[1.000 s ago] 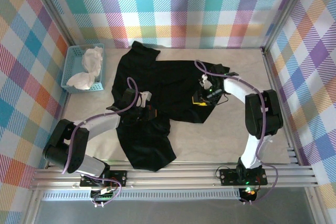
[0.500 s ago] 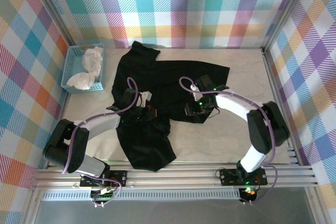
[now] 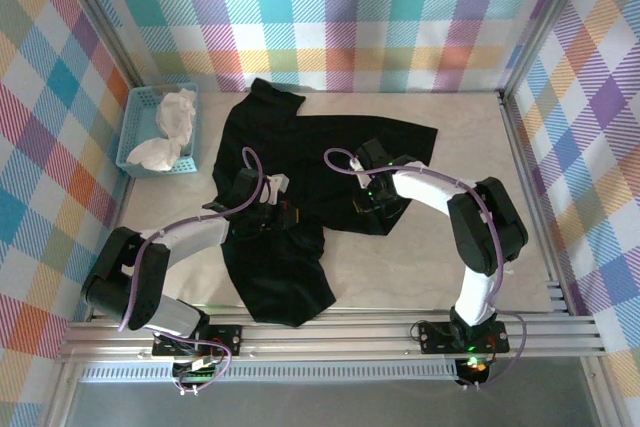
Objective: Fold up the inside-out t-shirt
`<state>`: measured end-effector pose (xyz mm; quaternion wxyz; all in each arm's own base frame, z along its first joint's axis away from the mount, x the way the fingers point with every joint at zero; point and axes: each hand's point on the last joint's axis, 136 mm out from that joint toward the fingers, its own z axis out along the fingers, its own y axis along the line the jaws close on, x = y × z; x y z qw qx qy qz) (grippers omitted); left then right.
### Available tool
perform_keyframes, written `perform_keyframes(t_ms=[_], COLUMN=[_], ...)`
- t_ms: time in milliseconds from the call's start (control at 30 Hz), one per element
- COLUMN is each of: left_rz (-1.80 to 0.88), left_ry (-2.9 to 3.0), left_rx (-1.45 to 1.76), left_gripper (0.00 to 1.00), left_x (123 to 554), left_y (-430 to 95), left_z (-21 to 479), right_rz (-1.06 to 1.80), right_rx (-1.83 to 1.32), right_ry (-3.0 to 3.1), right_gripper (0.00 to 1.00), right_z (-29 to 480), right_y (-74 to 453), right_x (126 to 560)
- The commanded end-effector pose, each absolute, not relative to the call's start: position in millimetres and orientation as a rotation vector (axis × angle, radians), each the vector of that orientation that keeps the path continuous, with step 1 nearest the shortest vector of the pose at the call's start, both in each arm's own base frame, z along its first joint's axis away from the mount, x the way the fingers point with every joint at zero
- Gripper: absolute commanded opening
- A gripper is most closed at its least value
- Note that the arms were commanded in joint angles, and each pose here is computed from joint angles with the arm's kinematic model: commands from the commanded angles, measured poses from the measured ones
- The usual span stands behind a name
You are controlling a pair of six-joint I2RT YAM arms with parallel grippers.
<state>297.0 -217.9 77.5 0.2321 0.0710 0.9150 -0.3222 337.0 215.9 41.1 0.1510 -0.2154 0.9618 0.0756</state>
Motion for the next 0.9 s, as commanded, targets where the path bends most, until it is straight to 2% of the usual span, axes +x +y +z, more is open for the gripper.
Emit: perform_keyframes(t_ms=[0, 167, 433, 600, 767, 867], left_rz=[-0.893, -0.897, -0.927, -0.946, -0.971, -0.961], left_ry=[2.475, 2.47, 2.459, 2.435, 2.363, 2.333], left_rx=[0.219, 0.22, 0.268, 0.333, 0.422, 0.433], left_gripper=[0.0, 0.0, 0.0, 0.0, 0.08, 0.27], left_x=[301.2, 301.6, 303.1, 307.0, 328.1, 347.4], left_y=[-220.6, -221.5, -235.2, -259.1, -303.6, -322.5], left_z=[92.5, 92.8, 96.3, 103.8, 126.4, 138.7], right_rz=[0.122, 0.28, 0.724, 0.879, 0.901, 0.818], right_rx=[-0.618, -0.537, -0.402, -0.187, 0.067, 0.206], right_ry=[2.752, 2.76, 2.727, 2.644, 2.472, 2.378], right_gripper=[0.1, 0.0, 0.0, 0.0, 0.0, 0.0], right_z=[52.9, 64.2, 81.8, 115.1, 163.2, 186.5], right_y=[200.2, 193.2, 196.1, 167.3, 115.3, 77.7], right_x=[336.4, 328.0, 324.2, 340.0, 371.3, 391.4])
